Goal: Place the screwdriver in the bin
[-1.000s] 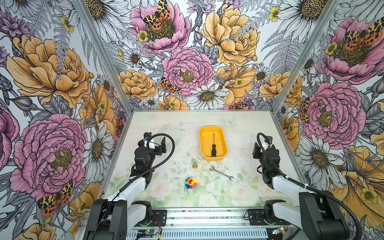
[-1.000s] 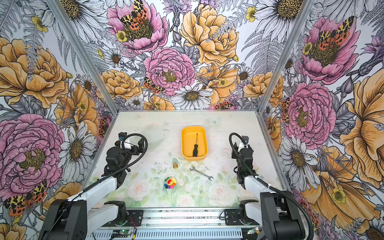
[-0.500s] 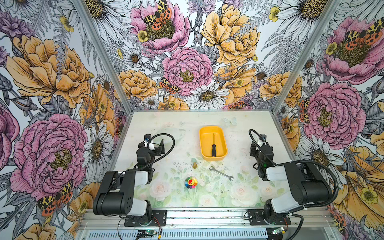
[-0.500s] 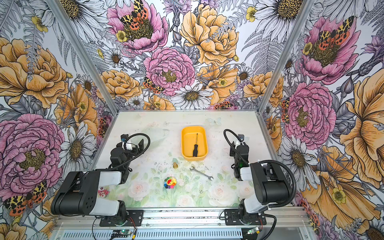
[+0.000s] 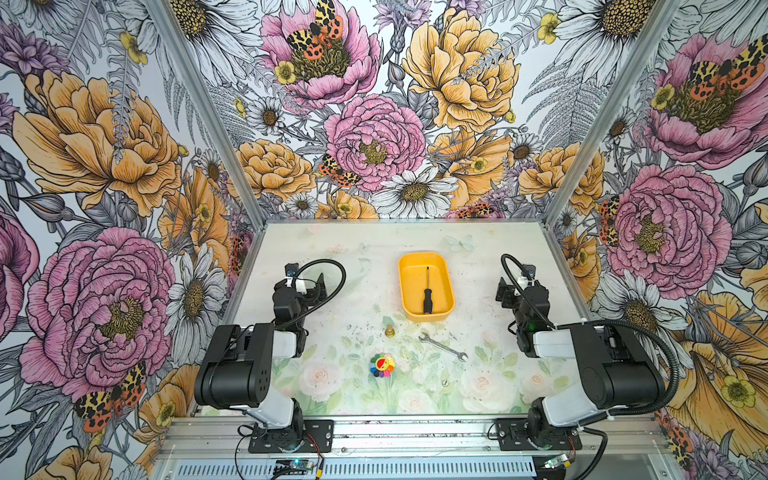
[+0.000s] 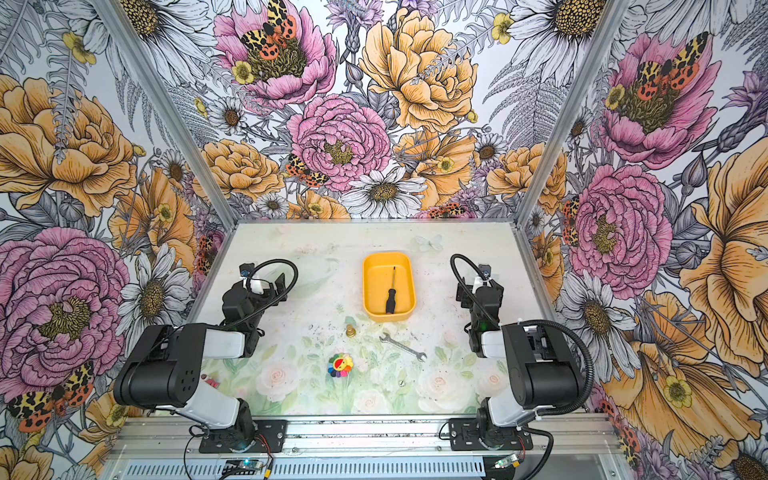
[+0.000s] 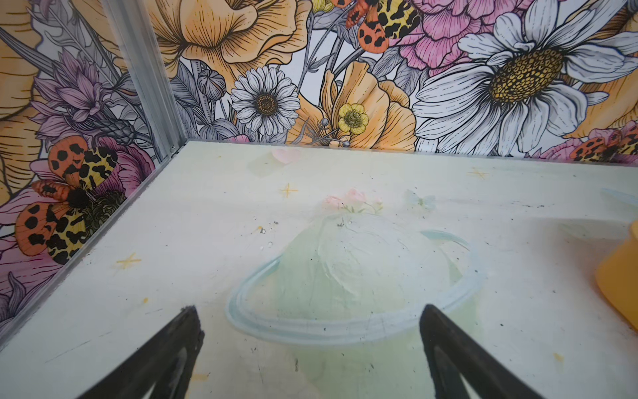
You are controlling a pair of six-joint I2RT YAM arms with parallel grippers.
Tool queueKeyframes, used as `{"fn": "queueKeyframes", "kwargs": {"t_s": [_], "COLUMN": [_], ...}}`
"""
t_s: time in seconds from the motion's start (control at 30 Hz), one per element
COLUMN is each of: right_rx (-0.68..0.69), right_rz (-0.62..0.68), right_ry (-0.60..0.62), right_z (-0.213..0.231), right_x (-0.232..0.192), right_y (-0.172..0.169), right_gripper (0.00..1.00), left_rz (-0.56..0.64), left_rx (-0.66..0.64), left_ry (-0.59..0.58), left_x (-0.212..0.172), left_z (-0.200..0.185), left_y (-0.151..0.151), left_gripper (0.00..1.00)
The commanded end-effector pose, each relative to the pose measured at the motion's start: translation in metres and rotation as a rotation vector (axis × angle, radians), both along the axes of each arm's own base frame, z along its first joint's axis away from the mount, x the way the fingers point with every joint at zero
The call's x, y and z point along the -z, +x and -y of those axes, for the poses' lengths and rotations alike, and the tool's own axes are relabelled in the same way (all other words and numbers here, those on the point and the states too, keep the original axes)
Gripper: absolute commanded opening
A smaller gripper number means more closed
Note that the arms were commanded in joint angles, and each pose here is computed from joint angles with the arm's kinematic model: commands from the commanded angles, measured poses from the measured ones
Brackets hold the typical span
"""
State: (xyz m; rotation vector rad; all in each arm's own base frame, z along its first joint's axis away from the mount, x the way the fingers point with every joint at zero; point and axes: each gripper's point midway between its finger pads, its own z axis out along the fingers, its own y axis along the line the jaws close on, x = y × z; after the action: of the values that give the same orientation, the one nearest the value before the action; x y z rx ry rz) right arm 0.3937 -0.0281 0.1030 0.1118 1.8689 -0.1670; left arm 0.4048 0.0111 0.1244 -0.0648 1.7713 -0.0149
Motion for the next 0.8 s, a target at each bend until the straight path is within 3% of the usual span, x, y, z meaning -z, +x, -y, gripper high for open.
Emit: {"fn": "queueKeyframes", "kwargs": {"t_s": [0.0, 0.17, 0.77], "right_rx": [-0.011, -0.014, -0.011], "right_rz": [0.027, 0.027, 0.027], "right_ry": [0.013, 0.015, 0.013], "right_z": [-0.0013, -0.0016, -0.0010], "right_x": [-0.0094, -0.0096, -0.0093], "right_y": [0.0073, 0.0073, 0.0070], "right_gripper": [0.91, 1.00, 1.00], "left_rz": [0.018, 0.017, 0.018], "left_rx": [-0.023, -0.024, -0.024], "left_ry": [-0.010, -0.010, -0.009], "left_x": [-0.0054, -0.0052, -0.0053], "left_z": [-0.0051, -0.0053, -0.0049], "left_y": [0.0019, 0.0020, 0.0019], "left_gripper": [0.99, 0.99, 0.99]}}
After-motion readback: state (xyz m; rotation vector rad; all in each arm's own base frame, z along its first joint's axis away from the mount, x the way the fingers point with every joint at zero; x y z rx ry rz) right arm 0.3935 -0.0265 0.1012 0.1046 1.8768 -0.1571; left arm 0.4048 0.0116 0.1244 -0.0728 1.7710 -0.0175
